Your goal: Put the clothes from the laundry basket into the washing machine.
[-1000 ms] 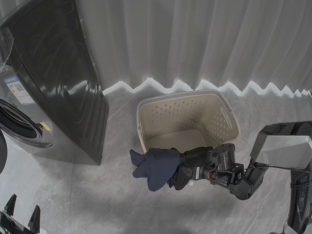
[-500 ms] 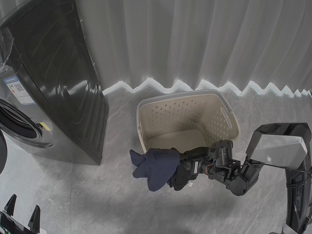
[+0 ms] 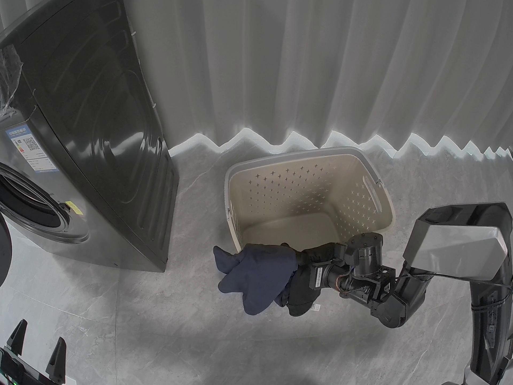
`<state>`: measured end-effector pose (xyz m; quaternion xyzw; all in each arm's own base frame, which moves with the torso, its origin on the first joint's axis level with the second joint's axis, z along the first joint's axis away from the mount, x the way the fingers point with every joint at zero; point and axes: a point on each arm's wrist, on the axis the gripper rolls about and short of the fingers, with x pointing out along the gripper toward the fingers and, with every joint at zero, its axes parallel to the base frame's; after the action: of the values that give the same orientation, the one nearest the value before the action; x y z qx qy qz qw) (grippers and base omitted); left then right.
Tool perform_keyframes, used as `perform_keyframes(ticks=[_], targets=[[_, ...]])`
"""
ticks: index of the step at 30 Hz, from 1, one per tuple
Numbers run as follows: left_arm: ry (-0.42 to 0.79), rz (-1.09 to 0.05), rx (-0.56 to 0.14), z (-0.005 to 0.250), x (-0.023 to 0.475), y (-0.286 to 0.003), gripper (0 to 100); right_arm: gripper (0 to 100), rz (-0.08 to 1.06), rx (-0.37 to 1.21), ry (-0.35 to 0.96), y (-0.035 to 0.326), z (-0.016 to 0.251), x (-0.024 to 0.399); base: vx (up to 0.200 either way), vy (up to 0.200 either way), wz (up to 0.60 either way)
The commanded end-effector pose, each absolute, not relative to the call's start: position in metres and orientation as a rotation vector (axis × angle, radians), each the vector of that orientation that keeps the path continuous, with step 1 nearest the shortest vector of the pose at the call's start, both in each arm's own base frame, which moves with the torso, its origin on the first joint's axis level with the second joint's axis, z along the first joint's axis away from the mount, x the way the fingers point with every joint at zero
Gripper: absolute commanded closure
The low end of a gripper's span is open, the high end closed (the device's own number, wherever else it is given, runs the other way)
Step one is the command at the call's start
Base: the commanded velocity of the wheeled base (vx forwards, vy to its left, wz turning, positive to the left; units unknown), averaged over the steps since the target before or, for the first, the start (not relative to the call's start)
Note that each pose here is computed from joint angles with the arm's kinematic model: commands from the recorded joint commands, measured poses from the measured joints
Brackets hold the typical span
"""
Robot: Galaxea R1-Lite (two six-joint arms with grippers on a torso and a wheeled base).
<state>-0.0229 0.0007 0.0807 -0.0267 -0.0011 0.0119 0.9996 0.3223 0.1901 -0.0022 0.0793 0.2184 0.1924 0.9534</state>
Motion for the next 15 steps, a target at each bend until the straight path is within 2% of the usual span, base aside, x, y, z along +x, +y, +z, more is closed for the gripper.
perform_keyframes(ticks=[1,3,15], targets=[[0.006,0.023,-0.054,0.076,-0.022,0.001,0,100,0.439,0.196,0.41,0.194,0.029,0.298,0.0,0.0,0.0],[0.005,0.025,-0.054,0.076,-0.022,0.001,0,100,0.447,0.204,0.404,0.194,0.036,0.293,0.0,0.0,0.0],[0.006,0.023,-0.054,0.076,-0.022,0.001,0,100,0.534,0.324,0.145,0.161,0.145,0.226,0.0,0.0,0.0]])
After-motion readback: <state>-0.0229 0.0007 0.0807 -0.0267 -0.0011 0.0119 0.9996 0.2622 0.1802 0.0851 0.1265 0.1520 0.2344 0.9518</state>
